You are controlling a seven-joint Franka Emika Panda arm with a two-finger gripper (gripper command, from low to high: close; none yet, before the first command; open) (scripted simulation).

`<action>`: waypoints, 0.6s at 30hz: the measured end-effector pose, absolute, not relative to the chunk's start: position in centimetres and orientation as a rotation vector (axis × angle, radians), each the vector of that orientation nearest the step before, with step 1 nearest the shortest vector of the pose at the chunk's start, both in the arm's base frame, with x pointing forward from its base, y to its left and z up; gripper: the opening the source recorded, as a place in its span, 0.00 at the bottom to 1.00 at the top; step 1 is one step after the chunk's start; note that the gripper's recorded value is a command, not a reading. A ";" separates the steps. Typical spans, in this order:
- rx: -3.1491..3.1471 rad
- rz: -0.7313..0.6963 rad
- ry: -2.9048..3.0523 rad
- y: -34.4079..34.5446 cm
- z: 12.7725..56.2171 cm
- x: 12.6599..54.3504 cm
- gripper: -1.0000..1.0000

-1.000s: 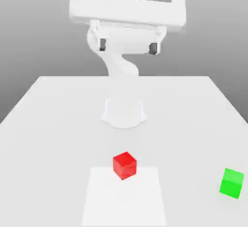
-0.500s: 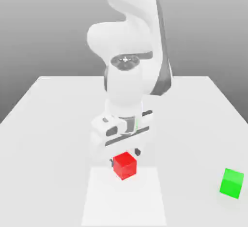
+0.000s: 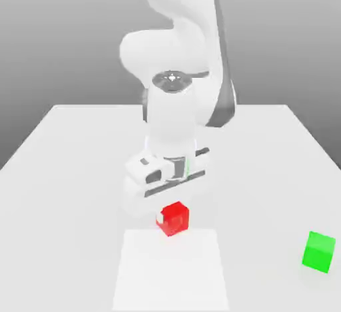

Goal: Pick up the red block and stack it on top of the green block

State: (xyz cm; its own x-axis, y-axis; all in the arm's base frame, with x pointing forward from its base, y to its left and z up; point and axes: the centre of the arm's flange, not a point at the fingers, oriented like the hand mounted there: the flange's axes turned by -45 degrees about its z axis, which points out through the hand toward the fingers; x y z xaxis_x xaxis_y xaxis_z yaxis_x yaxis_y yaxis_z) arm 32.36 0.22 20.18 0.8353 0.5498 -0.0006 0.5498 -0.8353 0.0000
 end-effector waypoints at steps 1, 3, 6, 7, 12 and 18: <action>3.011 -0.001 0.901 0.7 20.7 32.6 0.00; 3.017 0.001 0.898 2.6 21.3 33.7 0.00; 3.024 0.002 0.895 6.4 21.9 35.6 0.00; 3.023 0.001 0.905 8.0 22.1 36.0 0.00; 3.027 -0.003 0.903 15.6 23.0 37.7 0.00; 3.030 -0.005 0.868 24.8 24.1 38.0 0.00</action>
State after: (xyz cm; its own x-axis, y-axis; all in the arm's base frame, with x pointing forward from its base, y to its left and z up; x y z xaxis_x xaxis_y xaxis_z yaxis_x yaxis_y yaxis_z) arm 37.97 24.81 24.11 0.8485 0.5292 0.0000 0.5292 -0.8484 -0.0109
